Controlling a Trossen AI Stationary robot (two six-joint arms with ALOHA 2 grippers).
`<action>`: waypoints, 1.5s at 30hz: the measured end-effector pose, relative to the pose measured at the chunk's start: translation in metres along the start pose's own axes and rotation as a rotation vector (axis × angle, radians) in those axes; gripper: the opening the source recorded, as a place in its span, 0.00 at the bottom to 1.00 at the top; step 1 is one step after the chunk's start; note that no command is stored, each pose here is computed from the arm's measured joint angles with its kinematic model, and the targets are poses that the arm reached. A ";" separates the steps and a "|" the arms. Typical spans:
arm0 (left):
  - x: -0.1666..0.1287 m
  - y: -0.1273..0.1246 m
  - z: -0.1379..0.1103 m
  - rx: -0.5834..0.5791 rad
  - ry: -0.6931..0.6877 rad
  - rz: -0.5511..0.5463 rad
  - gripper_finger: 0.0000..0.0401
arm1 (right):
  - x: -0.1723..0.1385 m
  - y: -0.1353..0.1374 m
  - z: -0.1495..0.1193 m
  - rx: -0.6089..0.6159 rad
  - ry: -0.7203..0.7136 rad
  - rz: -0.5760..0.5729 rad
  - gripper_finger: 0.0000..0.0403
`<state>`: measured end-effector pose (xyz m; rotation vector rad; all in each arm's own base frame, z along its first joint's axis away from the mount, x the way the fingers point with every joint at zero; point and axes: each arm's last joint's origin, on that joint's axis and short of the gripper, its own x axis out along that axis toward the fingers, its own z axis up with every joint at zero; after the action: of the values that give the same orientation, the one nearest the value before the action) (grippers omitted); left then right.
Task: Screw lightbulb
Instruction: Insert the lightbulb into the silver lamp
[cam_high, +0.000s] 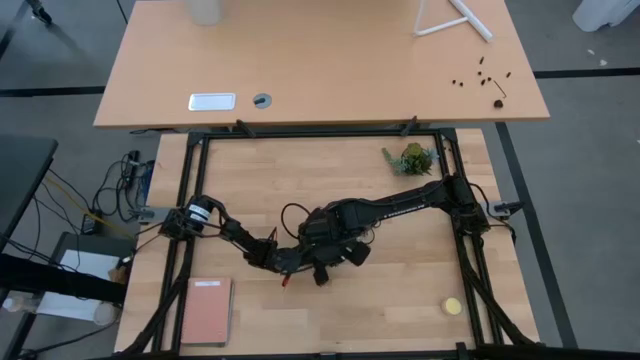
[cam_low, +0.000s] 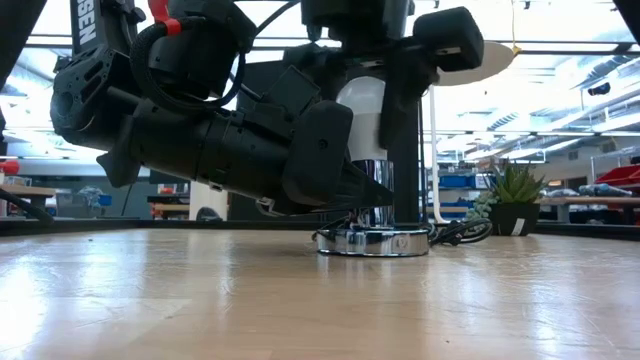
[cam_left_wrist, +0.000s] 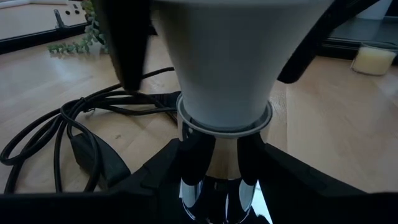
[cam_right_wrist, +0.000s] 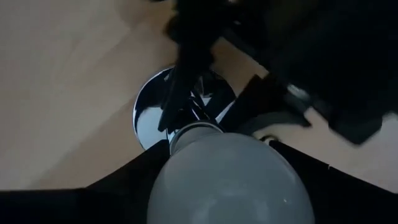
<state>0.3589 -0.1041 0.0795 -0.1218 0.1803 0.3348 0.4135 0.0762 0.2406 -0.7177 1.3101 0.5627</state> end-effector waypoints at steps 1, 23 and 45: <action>0.000 0.000 0.000 0.000 0.000 0.000 0.46 | 0.000 0.000 0.000 0.060 0.001 -0.001 0.64; -0.001 -0.002 -0.001 0.002 0.002 -0.012 0.46 | 0.000 -0.004 0.003 0.972 -0.058 0.008 0.68; -0.001 -0.002 0.000 -0.010 0.001 -0.009 0.46 | 0.000 0.001 -0.001 -0.379 0.002 0.013 0.92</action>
<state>0.3583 -0.1064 0.0795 -0.1322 0.1788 0.3267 0.4124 0.0763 0.2405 -1.0205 1.2233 0.8336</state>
